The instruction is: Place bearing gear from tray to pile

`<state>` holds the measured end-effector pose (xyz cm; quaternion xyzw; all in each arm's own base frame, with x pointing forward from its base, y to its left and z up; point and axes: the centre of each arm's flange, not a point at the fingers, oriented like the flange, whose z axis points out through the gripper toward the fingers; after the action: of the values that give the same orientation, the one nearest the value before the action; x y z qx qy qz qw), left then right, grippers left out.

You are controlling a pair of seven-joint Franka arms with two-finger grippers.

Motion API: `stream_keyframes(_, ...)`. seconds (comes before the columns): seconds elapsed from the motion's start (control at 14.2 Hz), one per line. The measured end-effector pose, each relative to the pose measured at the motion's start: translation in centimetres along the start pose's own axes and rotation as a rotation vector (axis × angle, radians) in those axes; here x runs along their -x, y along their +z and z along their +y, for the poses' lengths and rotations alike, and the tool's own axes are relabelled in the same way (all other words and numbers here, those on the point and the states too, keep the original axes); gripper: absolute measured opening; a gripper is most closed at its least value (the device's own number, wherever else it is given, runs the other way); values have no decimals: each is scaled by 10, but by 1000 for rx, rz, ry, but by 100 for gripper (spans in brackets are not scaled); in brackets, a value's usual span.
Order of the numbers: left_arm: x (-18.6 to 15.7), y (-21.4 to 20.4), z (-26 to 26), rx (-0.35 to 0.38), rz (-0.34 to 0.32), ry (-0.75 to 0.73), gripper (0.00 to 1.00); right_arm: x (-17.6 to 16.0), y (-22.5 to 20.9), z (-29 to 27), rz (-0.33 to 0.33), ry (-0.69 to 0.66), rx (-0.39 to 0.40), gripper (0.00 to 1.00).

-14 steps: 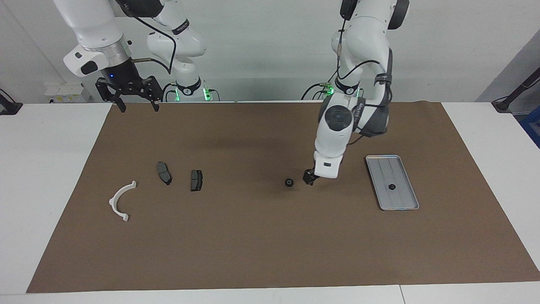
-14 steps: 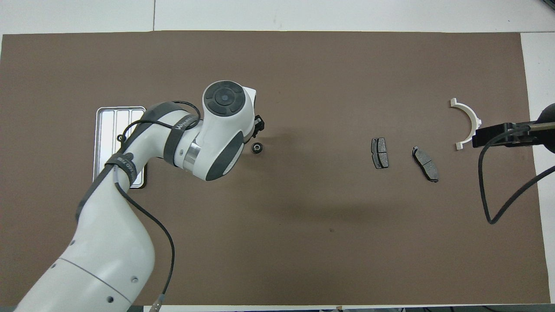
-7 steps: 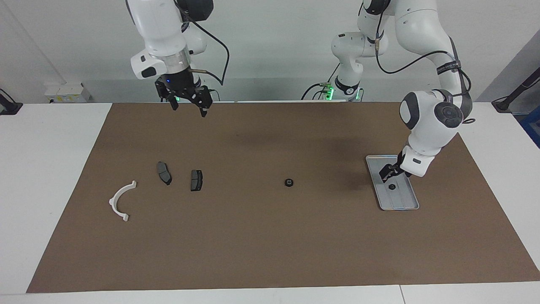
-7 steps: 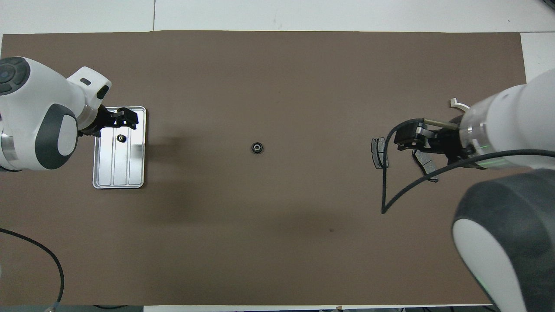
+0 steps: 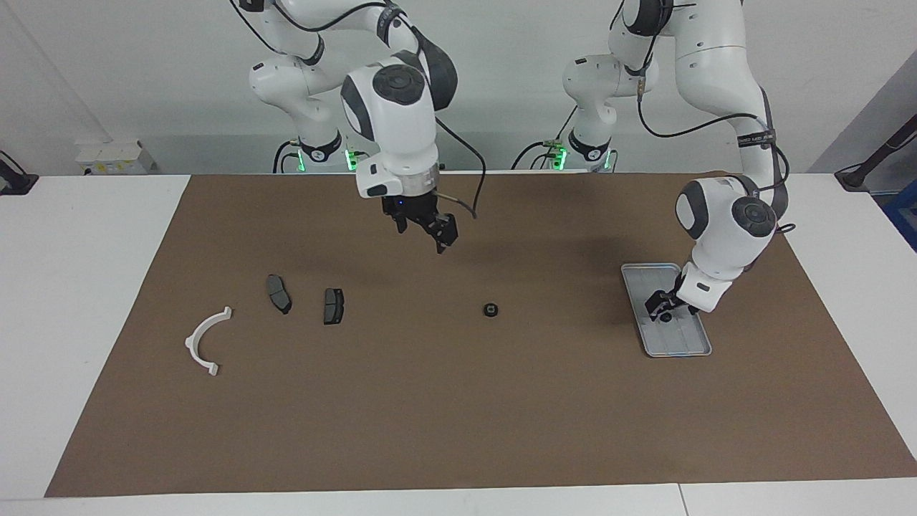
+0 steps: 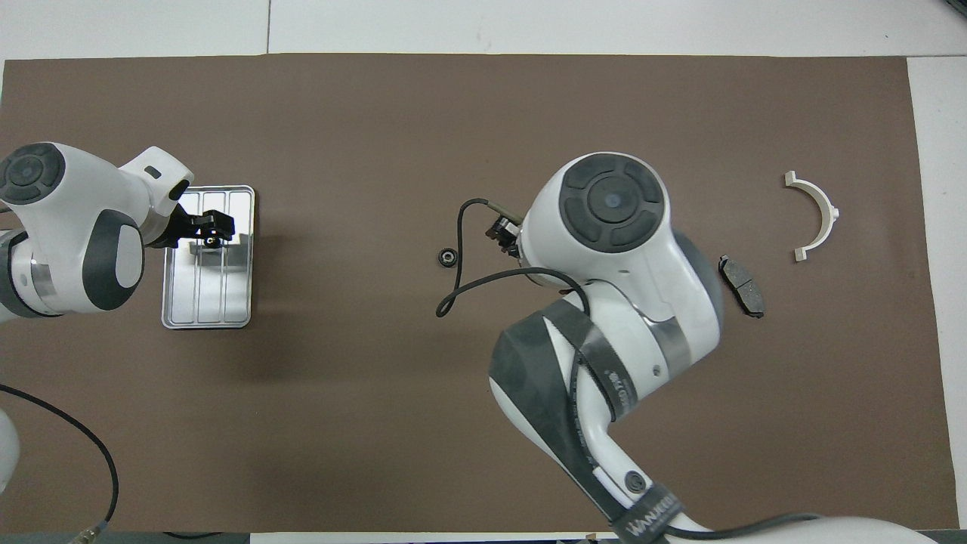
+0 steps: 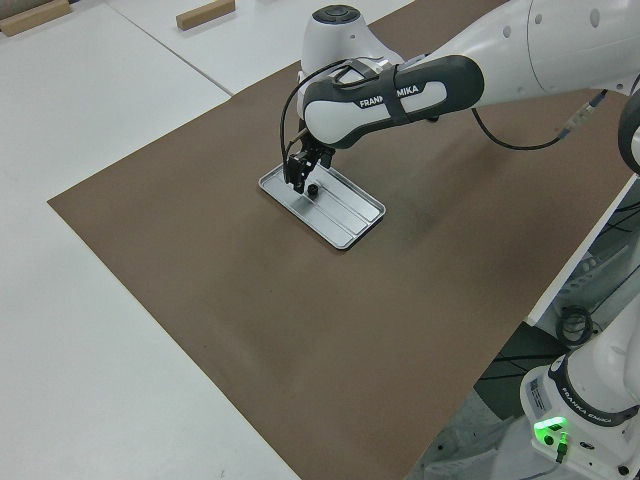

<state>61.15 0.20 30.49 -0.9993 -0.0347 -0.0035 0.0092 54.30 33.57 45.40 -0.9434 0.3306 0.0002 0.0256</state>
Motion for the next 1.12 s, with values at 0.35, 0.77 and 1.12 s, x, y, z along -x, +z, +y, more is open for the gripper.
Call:
stream_keyframes(0.35,6,8,2,3,-15,-42,61,25,87,-80,14,72,31,100)
stream_keyframes(0.77,6,7,7,5,-11,-77,60,20,152,-111,55,53,67,100)
stream_keyframes(1.12,5,6,5,6,-2,-82,51,35,159,-116,52,33,71,100)
